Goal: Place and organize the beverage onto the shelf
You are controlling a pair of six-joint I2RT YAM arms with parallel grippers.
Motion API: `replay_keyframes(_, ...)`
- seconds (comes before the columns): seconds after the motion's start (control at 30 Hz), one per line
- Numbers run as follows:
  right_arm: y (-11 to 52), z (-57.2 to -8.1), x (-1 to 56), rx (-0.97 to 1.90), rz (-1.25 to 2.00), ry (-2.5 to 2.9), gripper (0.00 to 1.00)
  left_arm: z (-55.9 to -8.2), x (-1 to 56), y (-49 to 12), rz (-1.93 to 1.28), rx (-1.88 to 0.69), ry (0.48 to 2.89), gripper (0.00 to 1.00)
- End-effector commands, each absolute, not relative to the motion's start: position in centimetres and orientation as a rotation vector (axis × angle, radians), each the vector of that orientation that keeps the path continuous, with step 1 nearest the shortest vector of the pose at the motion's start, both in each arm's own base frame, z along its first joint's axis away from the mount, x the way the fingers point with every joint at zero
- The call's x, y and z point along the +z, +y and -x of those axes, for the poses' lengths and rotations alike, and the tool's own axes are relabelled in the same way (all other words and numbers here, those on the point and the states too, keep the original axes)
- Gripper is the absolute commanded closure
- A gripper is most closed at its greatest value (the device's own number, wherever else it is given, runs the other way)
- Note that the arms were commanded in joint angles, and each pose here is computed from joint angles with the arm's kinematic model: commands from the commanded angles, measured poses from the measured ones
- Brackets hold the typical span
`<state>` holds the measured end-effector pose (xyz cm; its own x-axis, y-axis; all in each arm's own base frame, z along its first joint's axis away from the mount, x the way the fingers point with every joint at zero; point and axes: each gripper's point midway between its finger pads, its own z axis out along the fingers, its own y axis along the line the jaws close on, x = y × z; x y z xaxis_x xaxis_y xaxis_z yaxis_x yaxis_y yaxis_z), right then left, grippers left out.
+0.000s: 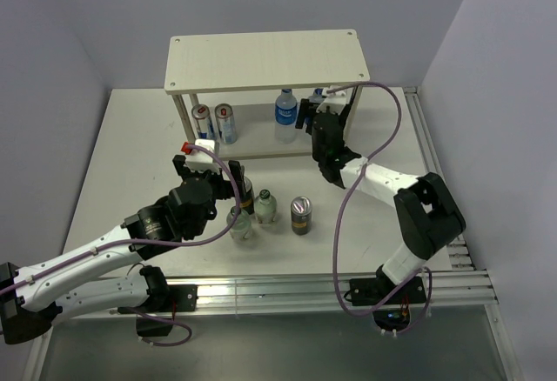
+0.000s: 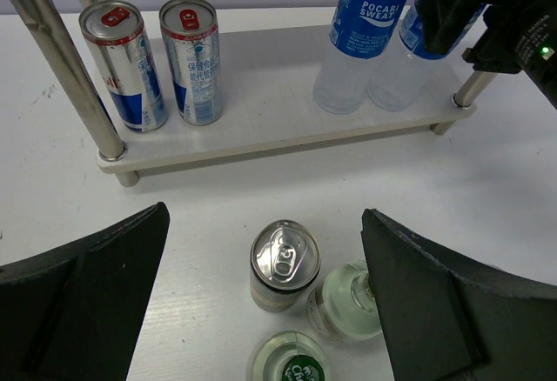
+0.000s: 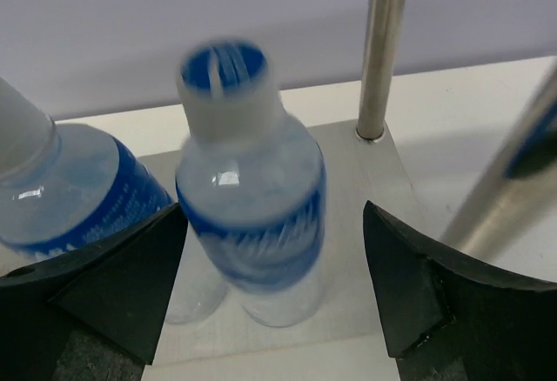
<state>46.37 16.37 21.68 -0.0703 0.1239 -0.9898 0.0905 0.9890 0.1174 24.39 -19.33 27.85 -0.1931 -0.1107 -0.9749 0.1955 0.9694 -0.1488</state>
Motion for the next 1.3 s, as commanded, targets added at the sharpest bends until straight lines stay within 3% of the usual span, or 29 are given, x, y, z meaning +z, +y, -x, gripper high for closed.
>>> replay_keyframes(0.0, 14.7, -44.7, 25.4, 0.067, -0.269, 1.545, 0.12, -24.4, 29.1, -19.3, -0.04, -0.311, 1.718, 0.01)
replay_keyframes(0.2, 13.0, -39.1, 28.0, 0.137, -0.315, 1.478, 0.11, -24.4, 29.2, -19.3, -0.036, -0.314, 1.717, 0.01)
replay_keyframes(0.6, 13.0, -30.8, 28.1, 0.249, -0.267, 1.527, 0.07, -24.4, 29.8, -18.9, -0.019, -0.316, 1.709, 0.01)
replay_keyframes(0.97, 19.0, -16.3, 19.9, 0.382, -0.016, 1.806, 0.0, -24.3, 29.8, -19.3, -0.031, -0.345, 1.715, 0.01)
replay_keyframes(1.27, 20.4, -13.8, 13.7, 0.272, -0.01, 1.924, 0.0, -24.5, 29.3, -19.6, -0.034, -0.371, 1.726, 0.01)
